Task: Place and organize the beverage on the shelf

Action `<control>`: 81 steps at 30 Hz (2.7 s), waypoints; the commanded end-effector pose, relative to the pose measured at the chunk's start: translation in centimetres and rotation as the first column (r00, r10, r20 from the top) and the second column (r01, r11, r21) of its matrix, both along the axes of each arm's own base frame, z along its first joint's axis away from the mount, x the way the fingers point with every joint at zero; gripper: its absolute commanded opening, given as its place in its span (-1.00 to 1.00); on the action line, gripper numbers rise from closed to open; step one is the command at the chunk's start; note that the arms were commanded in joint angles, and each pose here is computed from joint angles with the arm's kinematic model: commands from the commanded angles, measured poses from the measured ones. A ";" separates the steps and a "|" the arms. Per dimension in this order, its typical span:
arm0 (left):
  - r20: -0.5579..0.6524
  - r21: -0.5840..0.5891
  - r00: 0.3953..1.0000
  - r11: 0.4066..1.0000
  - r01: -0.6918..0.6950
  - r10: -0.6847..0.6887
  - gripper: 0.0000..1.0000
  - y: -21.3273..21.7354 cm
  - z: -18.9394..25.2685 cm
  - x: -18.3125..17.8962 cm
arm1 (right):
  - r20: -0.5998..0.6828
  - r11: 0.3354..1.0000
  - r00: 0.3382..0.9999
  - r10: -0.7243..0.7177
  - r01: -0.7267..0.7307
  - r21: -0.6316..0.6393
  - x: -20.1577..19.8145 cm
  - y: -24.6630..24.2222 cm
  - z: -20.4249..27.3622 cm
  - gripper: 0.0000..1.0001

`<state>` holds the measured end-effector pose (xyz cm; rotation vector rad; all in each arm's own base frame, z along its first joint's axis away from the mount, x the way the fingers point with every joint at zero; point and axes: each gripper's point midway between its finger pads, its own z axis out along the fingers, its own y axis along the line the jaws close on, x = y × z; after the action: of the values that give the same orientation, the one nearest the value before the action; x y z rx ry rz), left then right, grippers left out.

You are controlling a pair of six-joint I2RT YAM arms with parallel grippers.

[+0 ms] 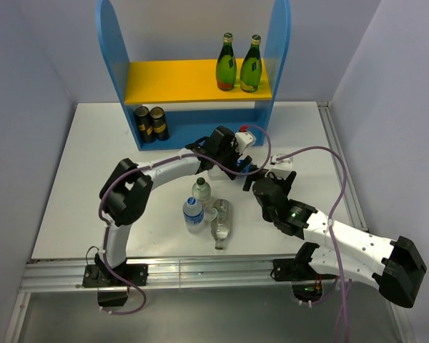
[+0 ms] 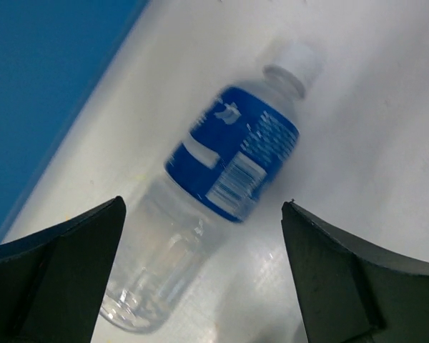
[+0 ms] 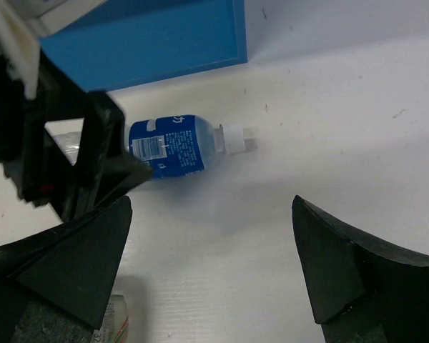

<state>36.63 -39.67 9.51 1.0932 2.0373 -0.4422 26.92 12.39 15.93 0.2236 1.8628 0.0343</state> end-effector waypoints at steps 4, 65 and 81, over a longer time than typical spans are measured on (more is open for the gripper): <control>0.033 0.098 0.999 0.995 -0.029 0.026 0.95 -1.0 -2.0 3.4 | 0.048 0.997 0.999 -0.016 0.012 0.075 0.4 0.3 1.6 1.00; 0.427 -0.886 0.238 0.456 -0.084 0.873 -1.00 22.1 45.3 4.4 | 0.016 0.998 1.000 0.001 -0.002 0.068 1.0 0.9 0.3 1.00; 0.319 -0.940 -0.049 0.322 0.110 0.947 -0.99 27.9 41.9 8.8 | -0.019 0.998 0.999 0.036 -0.035 0.055 1.5 2.1 -0.6 1.00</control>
<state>49.95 -14.47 43.48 -0.1706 0.9622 0.0342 27.59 13.89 13.51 0.1845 1.9352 0.0544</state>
